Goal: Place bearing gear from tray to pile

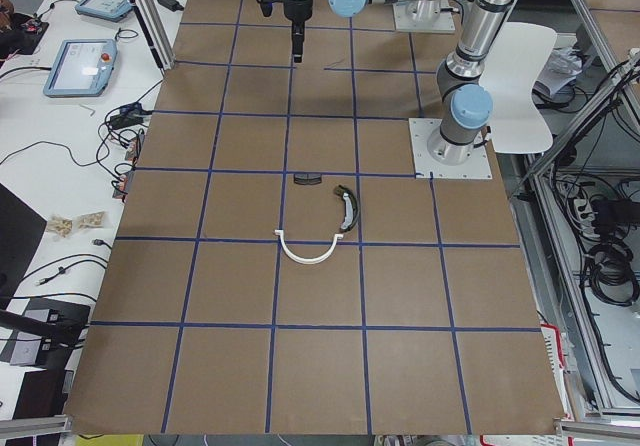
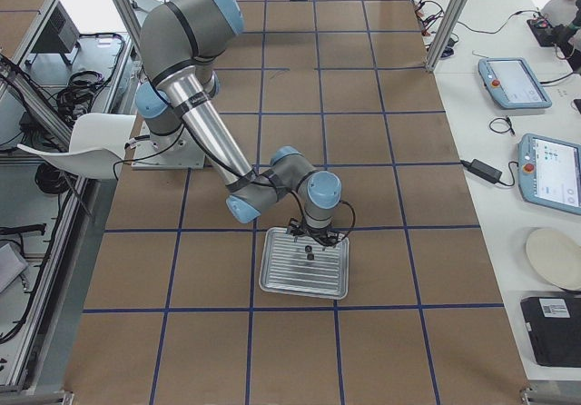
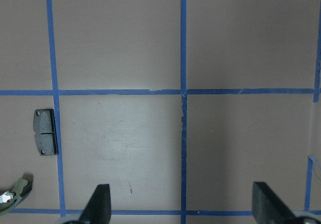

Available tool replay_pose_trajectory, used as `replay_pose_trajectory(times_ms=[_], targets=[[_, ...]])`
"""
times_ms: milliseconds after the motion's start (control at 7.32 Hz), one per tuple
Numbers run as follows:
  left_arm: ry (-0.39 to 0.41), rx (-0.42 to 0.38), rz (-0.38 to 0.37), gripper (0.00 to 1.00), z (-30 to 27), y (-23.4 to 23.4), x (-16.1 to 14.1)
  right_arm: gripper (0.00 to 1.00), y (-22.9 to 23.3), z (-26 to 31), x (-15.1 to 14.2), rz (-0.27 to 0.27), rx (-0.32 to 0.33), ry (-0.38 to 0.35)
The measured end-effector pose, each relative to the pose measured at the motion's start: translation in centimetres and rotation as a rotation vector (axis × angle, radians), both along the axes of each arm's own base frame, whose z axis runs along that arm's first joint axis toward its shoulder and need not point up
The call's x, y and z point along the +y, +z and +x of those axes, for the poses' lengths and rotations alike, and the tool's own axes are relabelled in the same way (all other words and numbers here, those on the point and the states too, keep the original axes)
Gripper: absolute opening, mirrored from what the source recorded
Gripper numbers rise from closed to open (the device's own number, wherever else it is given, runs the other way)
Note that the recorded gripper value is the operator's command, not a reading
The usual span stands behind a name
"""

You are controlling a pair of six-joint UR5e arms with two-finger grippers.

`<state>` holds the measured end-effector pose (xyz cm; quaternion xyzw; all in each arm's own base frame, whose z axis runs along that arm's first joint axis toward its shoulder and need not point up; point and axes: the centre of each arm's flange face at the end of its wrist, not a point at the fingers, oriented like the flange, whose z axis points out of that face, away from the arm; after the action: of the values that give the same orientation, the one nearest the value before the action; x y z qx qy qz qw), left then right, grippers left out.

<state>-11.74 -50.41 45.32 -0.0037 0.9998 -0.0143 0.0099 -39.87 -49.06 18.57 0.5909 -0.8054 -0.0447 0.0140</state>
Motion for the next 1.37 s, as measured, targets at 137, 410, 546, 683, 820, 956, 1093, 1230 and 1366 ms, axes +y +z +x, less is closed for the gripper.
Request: replay_pose_trajectory(times_ms=[137, 410, 546, 683, 820, 956, 1093, 1230, 1366], targets=[[0.001, 0.002, -0.001, 1.00, -0.02, 0.02, -0.06, 0.84, -0.44, 0.06, 0.37, 0.005, -0.007, -0.001], [0.002, 0.005, 0.000, 1.00, -0.05, -0.04, -0.18, 0.68, -0.76, 0.15, 0.60, 0.009, -0.013, -0.001], [0.002, 0.005, 0.000, 1.00, -0.05, -0.06, -0.19, 0.68, -0.78, 0.14, 0.63, 0.009, -0.012, -0.001], [0.002, 0.005, 0.001, 1.00, -0.05, -0.07, -0.19, 0.68, -0.77, 0.11, 0.65, 0.011, -0.010, -0.002], [0.002, 0.004, 0.001, 1.00, -0.04, -0.07, -0.19, 0.68, -0.77, 0.07, 0.65, 0.012, -0.007, -0.002], [0.002, 0.004, 0.001, 1.00, -0.04, -0.08, -0.19, 0.67, -0.74, -0.01, 0.61, 0.011, -0.003, -0.002], [0.002, 0.005, 0.000, 1.00, -0.05, -0.04, -0.18, 0.59, -0.69, -0.08, 0.57, 0.010, -0.001, -0.002], [0.001, 0.005, -0.001, 1.00, -0.05, -0.01, -0.17, 0.53, -0.69, -0.13, 0.54, 0.010, 0.001, -0.003], [0.002, 0.005, -0.003, 1.00, -0.04, 0.07, -0.16, 0.53, -0.74, -0.16, 0.53, 0.011, 0.001, -0.005]])
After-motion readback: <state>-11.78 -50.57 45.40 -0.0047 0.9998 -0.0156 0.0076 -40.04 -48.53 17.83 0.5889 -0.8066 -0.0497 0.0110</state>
